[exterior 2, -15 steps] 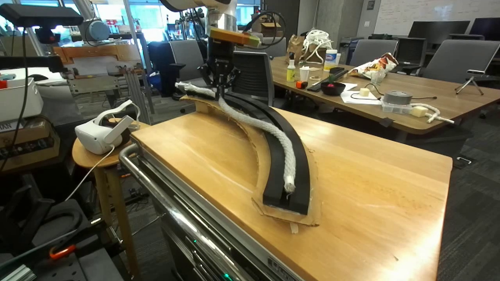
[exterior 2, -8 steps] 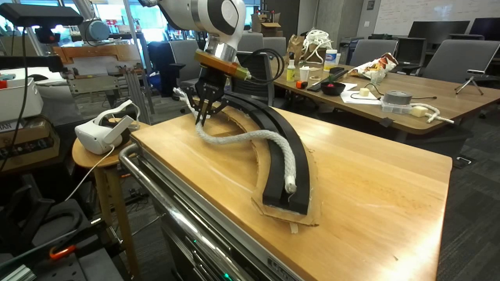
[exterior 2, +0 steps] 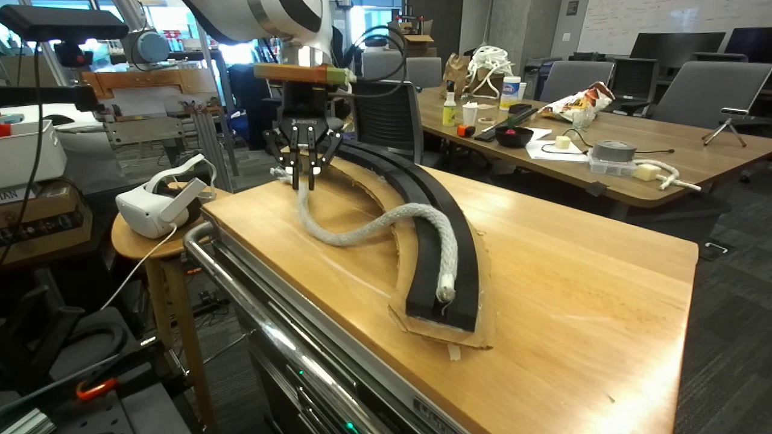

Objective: Move the rope off the object and onto the table

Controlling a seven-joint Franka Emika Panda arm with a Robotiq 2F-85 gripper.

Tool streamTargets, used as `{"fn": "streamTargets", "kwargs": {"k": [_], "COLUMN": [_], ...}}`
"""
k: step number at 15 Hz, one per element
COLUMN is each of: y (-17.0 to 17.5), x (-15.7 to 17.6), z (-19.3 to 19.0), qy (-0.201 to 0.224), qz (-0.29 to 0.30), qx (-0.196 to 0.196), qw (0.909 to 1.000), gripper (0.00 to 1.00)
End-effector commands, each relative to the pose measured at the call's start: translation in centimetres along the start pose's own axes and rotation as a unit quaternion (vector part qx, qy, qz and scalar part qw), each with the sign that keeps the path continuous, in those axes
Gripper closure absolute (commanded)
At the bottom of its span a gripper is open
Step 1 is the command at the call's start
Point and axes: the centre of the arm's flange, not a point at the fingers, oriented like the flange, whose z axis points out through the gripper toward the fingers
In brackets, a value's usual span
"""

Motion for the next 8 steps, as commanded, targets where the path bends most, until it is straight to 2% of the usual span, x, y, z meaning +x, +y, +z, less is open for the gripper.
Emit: {"fn": "streamTargets", "kwargs": {"k": [1,2,4,5,6,8], "y": [-2.4,-1.5,-2.2,-2.2,-2.5,-2.1], "x": [-2.3,-0.8,-1.2,-1.3,-1.8,-3.1], "z": [-2.6,-1.5,-2.6,-2.7,-2.2,-1.1], "qy": [-0.019,-0.012,-0.014,-0.014,-0.059,-0.091], "qz": [-0.025,-0.014,-0.021,-0.021,-0.073,-0.093], "qx": [-0.096,-0.054,-0.081,-0.083,-0.116,-0.143], "qw": [0.9949,0.9984,0.9964,0.9962,0.9888,0.9813], "gripper": [0.41,0.59,0.43,0.16,0.16,0.05]}}
